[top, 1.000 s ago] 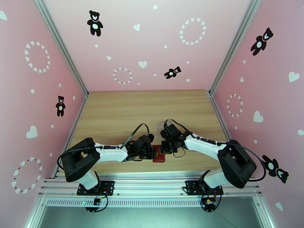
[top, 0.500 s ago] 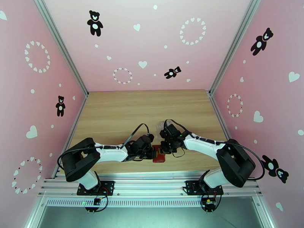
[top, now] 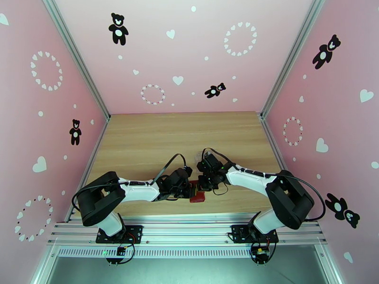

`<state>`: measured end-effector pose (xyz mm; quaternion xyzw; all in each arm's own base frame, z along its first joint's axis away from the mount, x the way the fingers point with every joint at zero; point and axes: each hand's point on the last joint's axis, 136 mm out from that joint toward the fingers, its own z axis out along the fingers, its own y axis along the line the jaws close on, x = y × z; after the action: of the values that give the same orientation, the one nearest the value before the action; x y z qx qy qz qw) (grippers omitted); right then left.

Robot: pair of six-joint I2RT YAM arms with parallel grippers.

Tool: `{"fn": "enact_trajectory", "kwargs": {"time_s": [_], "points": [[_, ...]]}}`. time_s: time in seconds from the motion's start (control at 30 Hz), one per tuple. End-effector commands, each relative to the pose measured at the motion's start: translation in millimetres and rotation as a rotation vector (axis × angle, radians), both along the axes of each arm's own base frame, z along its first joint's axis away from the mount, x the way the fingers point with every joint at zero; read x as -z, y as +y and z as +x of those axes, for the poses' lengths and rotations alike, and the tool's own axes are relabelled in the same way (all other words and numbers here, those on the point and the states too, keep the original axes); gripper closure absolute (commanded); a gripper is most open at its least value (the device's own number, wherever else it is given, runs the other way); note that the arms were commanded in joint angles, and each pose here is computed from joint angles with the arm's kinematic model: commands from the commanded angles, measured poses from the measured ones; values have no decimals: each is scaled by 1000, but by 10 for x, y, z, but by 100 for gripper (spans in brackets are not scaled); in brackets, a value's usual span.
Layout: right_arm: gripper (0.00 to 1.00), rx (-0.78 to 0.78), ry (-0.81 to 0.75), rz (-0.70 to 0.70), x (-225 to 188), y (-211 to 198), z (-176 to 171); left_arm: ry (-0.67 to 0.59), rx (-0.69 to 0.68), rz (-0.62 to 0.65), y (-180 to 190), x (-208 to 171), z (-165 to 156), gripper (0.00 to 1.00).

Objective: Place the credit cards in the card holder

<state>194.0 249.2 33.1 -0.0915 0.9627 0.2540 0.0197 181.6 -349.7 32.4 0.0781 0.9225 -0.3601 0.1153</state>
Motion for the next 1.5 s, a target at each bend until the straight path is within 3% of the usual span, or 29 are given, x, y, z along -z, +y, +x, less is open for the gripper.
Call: {"fn": "enact_trajectory", "kwargs": {"time_s": [0.0, 0.37, 0.47, 0.53, 0.6, 0.63, 0.77, 0.8, 0.87, 0.9, 0.97, 1.07, 1.23, 1.37, 1.47], "points": [[100, -11, 27, -140, 252, -189, -71, 17, 4, 13, 18, 67, -42, 100], [100, -49, 72, -235, 506, -277, -160, 12, -2, 16, 45, 71, -40, 100], [100, -54, 56, -165, 411, -152, -126, -15, -17, 21, 92, -12, -14, 100], [82, -57, 0, -146, 196, -96, -27, -74, -49, 52, 211, -145, 53, 100], [50, -72, -122, -155, -162, -88, 155, -183, -99, 102, 417, -385, 161, 80], [42, -73, -176, -149, -331, -89, 227, -241, -134, 130, 534, -516, 226, 71], [22, -1, -467, -178, -1075, -329, 614, -574, -387, 312, 1352, -1205, 572, 19], [16, 47, -528, -181, -1202, -457, 730, -661, -477, 360, 1602, -1384, 651, 10], [10, 157, -657, -168, -1422, -752, 929, -808, -626, 437, 2036, -1678, 740, 3], [2, 239, -732, -208, -1493, -995, 1032, -881, -696, 494, 2254, -1799, 774, 2], [1, 313, -876, -266, -1564, -1361, 1133, -963, -842, 616, 2681, -1912, 805, 1], [1, 406, -1095, -377, -1506, -1827, 1158, -1060, -821, 671, 2879, -1780, 952, 1], [1, 596, -1046, -537, -1230, -2539, 1090, -988, -863, 681, 3263, -1565, 1141, 1], [1, 604, -1060, -567, -1058, -2701, 1154, -1027, -849, 702, 3447, -1470, 1276, 1], [1, 639, -1040, -619, -816, -2812, 1247, -949, -883, 644, 3660, -1115, 1403, 2]]}}
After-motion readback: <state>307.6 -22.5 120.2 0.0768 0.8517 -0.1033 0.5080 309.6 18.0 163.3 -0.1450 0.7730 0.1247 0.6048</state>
